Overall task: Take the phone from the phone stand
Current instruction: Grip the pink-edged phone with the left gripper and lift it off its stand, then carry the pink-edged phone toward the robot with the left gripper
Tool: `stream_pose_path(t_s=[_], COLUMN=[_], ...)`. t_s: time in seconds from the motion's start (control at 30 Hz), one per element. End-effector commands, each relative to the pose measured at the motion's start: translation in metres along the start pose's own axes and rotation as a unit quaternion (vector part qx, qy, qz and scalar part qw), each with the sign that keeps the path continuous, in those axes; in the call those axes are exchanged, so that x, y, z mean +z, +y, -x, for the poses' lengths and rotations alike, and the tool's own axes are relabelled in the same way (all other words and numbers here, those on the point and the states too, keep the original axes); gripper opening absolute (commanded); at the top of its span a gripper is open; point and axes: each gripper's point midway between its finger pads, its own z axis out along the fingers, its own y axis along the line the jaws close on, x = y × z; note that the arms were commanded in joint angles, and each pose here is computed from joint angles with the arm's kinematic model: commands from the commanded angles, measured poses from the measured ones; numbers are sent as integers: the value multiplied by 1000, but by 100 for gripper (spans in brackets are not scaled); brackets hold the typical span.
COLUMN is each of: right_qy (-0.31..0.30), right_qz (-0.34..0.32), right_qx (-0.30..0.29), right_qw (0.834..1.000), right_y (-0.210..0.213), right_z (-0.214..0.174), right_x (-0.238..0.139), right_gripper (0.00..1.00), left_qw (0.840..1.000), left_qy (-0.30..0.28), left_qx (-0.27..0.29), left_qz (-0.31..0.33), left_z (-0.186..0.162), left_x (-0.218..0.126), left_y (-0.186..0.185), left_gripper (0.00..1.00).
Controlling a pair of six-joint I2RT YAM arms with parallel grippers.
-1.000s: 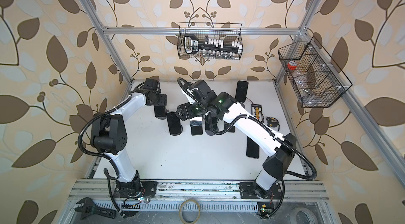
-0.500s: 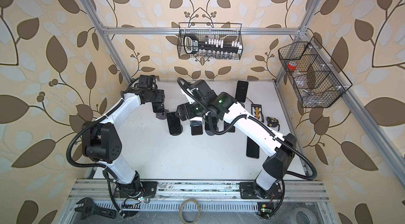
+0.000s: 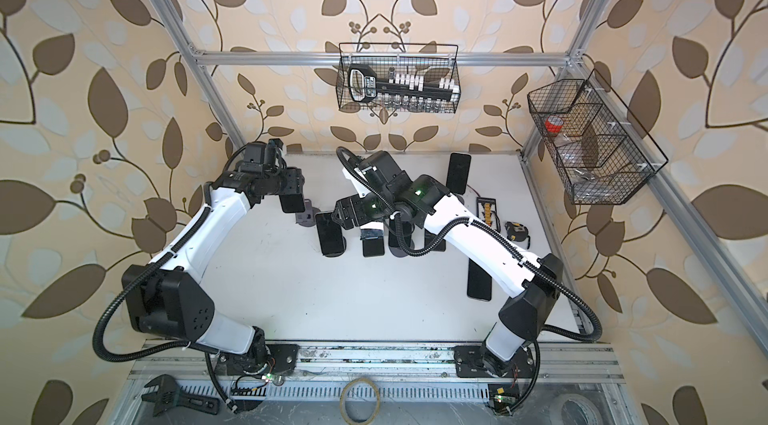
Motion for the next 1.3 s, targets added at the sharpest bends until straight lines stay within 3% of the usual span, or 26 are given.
stream_pose_path(t_s=[0.0, 0.27, 0.93, 1.1, 1.27], right_qy=[-11, 0, 17, 14, 14], right_qz=[24, 41, 71, 72, 74], right_qx=[-3, -2, -2, -2, -2], right_qw=[1000, 999, 997, 997, 997], right_y=[12, 17, 27, 25, 25], right_z=[5, 4, -7, -11, -12], right_x=[-12, -6, 3, 5, 5], right_gripper=[86, 85, 84, 84, 84], left_qw=[1000, 1000, 995, 995, 987], left_qy=[-25, -23, 80, 83, 141], left_qx=[-10, -13, -60, -61, -70], left_qz=[4, 6, 10, -2, -12], left_z=[1, -24, -136, -136, -146], left_x=[-34, -68, -114, -118, -108], left_y=[6, 12, 26, 22, 15], left_gripper=[48, 46, 41, 40, 39])
